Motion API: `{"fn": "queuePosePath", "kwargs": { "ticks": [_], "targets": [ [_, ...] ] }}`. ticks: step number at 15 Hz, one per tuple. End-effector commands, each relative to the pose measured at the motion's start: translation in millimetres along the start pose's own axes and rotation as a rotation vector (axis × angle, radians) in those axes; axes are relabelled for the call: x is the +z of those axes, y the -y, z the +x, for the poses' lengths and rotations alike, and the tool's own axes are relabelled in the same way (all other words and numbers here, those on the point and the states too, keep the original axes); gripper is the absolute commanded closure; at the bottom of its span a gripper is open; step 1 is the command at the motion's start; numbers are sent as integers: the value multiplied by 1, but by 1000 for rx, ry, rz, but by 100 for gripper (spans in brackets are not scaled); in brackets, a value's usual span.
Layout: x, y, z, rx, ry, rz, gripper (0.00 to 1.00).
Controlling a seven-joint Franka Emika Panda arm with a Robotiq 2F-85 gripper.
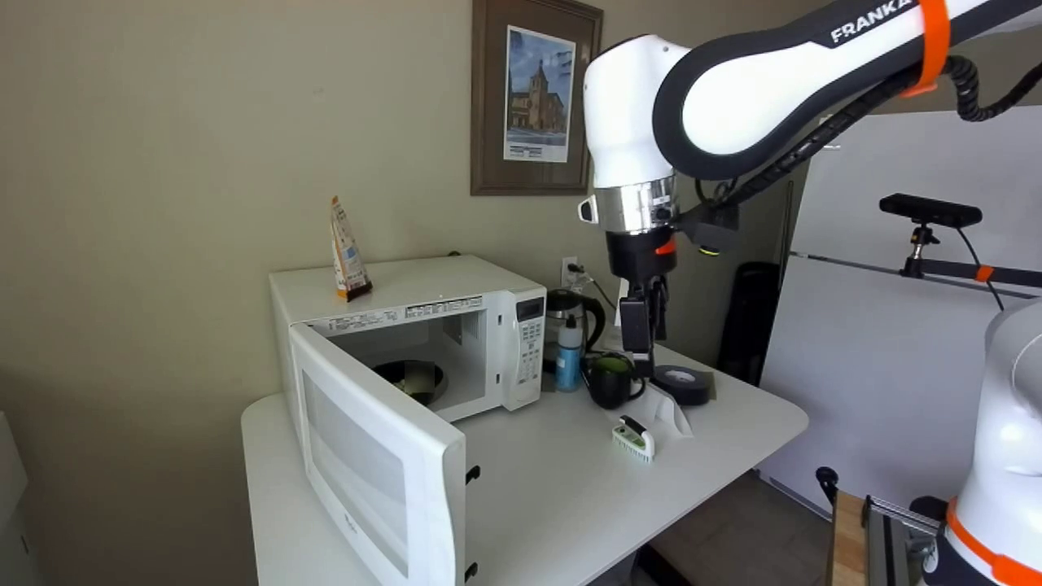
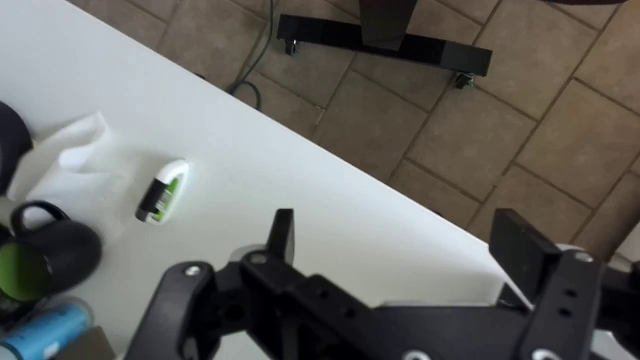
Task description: Close the open microwave door
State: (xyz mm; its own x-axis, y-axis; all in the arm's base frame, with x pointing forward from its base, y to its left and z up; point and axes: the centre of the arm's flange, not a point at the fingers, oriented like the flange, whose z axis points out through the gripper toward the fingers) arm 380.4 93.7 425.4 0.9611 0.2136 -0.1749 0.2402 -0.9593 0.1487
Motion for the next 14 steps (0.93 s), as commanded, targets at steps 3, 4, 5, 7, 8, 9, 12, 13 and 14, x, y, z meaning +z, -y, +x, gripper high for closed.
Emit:
{"fn": "queuePosePath", "kwargs": {
  "ticks": [3,4,5,7,8,9,12,13,14],
  "targets": [
    [-24,140,2,-242,-220,6,25],
    [-30,159,4,-269,-289,6,26],
    [-36,176,7,-291,-361,5,32],
    [-48,208,11,-336,-499,-10,50],
    [-52,222,14,-354,-546,-4,58],
    [-53,231,17,-369,-579,5,65],
    [-42,253,31,-346,-602,16,87],
    [-34,257,37,-317,-584,5,96],
    [-26,260,42,-296,-569,-8,99]
  ]
}}
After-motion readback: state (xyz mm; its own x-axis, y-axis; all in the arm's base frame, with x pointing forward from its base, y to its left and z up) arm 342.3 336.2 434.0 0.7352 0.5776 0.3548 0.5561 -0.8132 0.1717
